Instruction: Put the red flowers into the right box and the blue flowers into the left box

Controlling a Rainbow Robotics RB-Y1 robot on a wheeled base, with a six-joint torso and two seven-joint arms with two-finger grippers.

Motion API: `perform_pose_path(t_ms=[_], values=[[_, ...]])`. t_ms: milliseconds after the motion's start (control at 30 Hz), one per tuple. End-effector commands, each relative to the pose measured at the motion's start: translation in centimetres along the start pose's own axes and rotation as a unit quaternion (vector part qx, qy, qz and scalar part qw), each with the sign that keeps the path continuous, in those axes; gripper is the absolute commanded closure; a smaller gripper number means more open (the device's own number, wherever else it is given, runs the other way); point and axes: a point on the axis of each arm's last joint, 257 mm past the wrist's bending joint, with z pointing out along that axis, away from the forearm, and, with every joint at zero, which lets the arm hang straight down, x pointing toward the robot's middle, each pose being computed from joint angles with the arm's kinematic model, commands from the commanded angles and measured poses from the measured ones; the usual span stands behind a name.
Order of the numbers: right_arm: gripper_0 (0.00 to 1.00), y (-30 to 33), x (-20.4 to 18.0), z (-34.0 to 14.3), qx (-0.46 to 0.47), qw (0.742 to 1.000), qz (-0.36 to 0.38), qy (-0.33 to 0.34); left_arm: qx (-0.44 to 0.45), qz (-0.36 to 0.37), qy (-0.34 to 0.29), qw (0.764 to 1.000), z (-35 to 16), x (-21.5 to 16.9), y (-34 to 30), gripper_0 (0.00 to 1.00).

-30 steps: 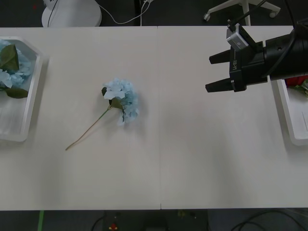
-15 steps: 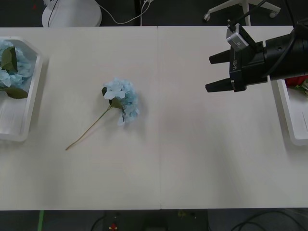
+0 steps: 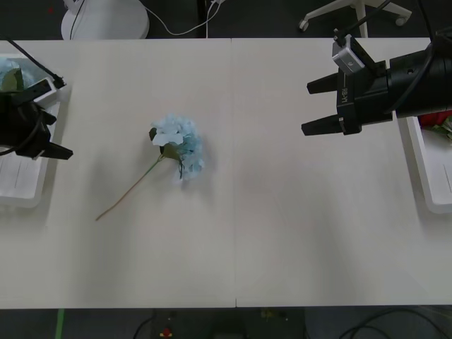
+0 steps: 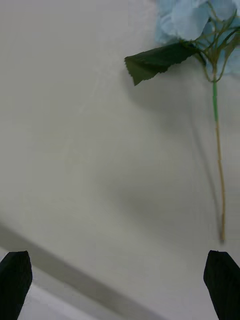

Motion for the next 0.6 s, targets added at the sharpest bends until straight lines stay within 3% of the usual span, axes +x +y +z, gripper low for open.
perform_pose_path(t_ms=[33, 233, 600], values=[[0.01, 0.0, -3.1, -0.2, -0.001, 0.999, -0.044, -0.020, 0.004, -0.014, -0.024, 1.000, 0.9, -5.1, -2.1, 0.00], [0.01, 0.0, -3.1, -0.2, -0.001, 0.999, -0.044, -0.020, 0.015, -0.061, -0.011, 0.998, 4.4, -6.3, -5.0, 0.00], [0.01, 0.0, -3.1, -0.2, -0.001, 0.999, -0.044, -0.020, 0.000, -0.038, 0.044, 0.998, 9.4, -5.5, -7.5, 0.00]])
